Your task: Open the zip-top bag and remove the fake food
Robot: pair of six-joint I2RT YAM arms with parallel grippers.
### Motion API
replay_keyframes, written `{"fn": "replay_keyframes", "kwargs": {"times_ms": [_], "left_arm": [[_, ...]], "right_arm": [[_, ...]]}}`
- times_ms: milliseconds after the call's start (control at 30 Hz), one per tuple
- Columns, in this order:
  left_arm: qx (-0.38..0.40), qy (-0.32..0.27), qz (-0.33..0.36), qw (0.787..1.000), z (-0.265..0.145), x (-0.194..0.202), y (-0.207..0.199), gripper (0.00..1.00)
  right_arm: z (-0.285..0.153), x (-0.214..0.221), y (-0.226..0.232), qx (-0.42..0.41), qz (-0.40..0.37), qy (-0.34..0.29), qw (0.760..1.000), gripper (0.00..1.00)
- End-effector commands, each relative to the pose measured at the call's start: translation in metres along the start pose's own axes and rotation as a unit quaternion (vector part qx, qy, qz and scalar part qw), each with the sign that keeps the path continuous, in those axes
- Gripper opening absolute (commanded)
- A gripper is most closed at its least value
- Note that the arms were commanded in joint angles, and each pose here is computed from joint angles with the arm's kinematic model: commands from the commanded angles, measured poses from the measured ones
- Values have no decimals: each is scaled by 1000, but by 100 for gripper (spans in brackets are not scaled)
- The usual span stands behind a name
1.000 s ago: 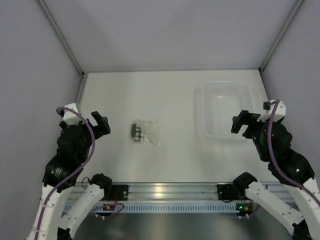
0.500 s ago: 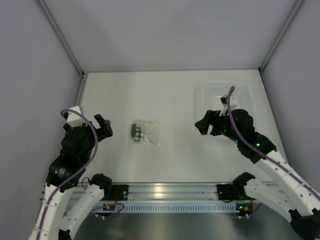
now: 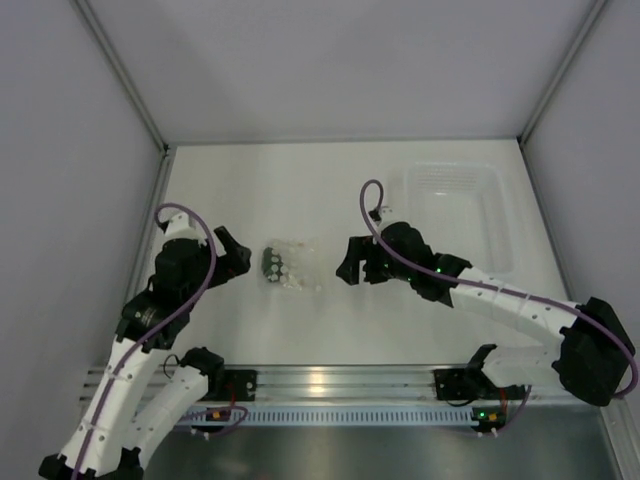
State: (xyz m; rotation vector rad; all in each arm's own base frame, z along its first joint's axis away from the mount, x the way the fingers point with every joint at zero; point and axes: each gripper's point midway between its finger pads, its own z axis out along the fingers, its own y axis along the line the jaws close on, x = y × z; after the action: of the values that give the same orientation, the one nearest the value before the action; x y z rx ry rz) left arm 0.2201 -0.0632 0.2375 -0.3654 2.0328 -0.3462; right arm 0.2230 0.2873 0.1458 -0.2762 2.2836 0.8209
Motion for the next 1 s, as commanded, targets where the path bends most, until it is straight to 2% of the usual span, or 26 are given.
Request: {"fn": "replay_keyframes", "kwargs": {"times_ms": [0, 100, 200, 233, 300, 333, 433, 533, 700, 767, 800, 833, 867, 900, 967], "left_arm": [[30, 83, -83, 993, 22, 36, -23, 99], [13, 149, -145, 978, 34, 73, -22, 98], [2, 167, -242, 956, 40, 101, -18, 99], [11, 150, -298, 943, 37, 99, -20, 99], [37, 111, -345, 931, 42, 92, -25, 99], [22, 118, -377, 919, 49, 110, -16, 99], [18, 106, -406, 908, 57, 120, -15, 99], [8, 106, -397, 912, 68, 130, -23, 99], [-20, 118, -345, 931, 80, 150, -44, 99], [-18, 112, -352, 929, 83, 153, -51, 99], [-23, 118, -347, 930, 85, 166, -48, 99], [-25, 107, -364, 925, 88, 167, -47, 98], [5, 98, -379, 920, 89, 164, -59, 99], [-4, 98, -377, 921, 92, 176, -51, 98], [10, 78, -393, 916, 96, 172, -57, 98]], "right_arm": [[0, -36, 10, 2, 19, -74, 997, 81], [-8, -37, -5, 39, 29, -88, 995, 83], [-19, -38, -16, 55, 38, -110, 992, 84], [-20, -33, -19, 59, 38, -107, 992, 85], [-24, -33, -20, 59, 39, -107, 992, 85], [-27, -33, -21, 59, 38, -110, 991, 85], [-33, -34, -21, 58, 34, -111, 992, 85], [-43, -36, -21, 55, 34, -116, 991, 86], [-58, -36, -22, 50, 40, -132, 989, 86], [-61, -33, -24, 49, 41, -132, 989, 86], [-64, -33, -24, 47, 43, -135, 989, 86], [-65, -32, -24, 47, 42, -134, 989, 86], [-66, -32, -25, 47, 43, -136, 989, 86], [-68, -32, -24, 46, 43, -138, 988, 86], [-71, -32, -24, 46, 40, -135, 989, 86]]}}
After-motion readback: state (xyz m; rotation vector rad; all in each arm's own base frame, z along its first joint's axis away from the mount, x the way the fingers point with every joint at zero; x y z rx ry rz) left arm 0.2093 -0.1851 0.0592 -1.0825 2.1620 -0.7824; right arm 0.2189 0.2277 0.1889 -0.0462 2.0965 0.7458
